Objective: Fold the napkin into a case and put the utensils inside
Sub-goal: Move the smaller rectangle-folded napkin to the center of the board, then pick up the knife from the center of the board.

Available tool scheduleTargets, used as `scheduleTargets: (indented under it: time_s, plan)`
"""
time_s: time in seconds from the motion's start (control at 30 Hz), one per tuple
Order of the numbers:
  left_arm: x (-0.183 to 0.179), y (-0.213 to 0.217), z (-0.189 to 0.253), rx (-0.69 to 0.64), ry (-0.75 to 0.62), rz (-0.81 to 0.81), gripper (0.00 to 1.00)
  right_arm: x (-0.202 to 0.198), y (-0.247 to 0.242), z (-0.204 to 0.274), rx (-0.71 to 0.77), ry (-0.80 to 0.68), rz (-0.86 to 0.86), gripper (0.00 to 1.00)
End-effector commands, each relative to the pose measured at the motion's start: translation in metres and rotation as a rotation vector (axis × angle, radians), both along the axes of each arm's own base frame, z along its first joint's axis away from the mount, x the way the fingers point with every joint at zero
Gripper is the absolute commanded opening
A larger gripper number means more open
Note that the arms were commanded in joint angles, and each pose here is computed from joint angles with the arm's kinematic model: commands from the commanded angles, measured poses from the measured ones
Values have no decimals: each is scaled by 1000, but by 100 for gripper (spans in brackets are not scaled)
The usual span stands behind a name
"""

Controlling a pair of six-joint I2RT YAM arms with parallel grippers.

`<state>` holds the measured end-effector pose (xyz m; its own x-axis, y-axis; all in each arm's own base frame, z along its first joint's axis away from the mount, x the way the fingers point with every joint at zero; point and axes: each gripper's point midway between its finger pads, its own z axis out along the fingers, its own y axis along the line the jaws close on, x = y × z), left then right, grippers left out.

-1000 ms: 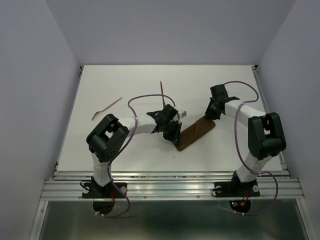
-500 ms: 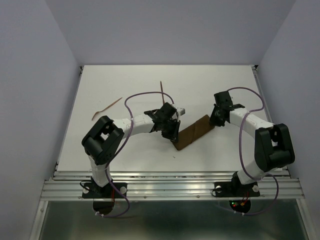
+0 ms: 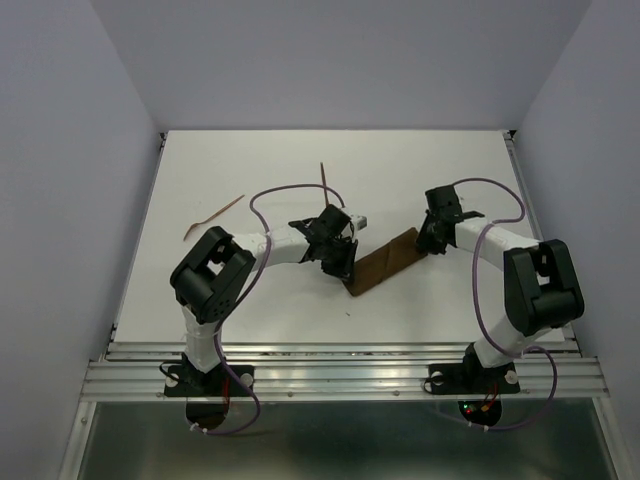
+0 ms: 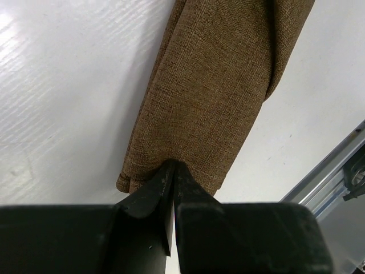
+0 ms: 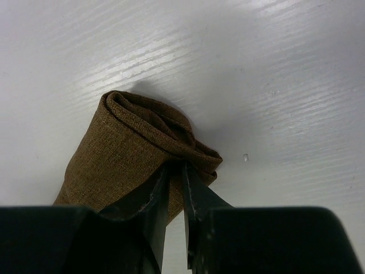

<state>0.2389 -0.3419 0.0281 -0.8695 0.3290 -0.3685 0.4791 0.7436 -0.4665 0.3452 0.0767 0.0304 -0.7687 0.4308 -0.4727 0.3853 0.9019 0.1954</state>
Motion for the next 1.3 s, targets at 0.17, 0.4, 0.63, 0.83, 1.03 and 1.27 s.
scheduleTargets:
  time_s: [0.17,0.4,0.63,0.83,1.03,1.27]
  plan:
    - [36,7,62,-69,-107,54,18,33,-9,-4,-85,-9,-6,22]
    - [90,32,120,-86,-212,191,26,59,-3,39,-64,-89,-24,30]
    - [157,64,127,40,-246,367,34,52,-6,92,-46,-200,-28,59]
    - [199,70,107,159,-261,415,57,27,-4,98,-7,-204,-6,66]
    - [243,74,93,240,-301,514,71,7,-2,97,20,-190,2,72]
    - [284,73,69,302,-325,566,69,-3,-2,104,39,-204,5,73]
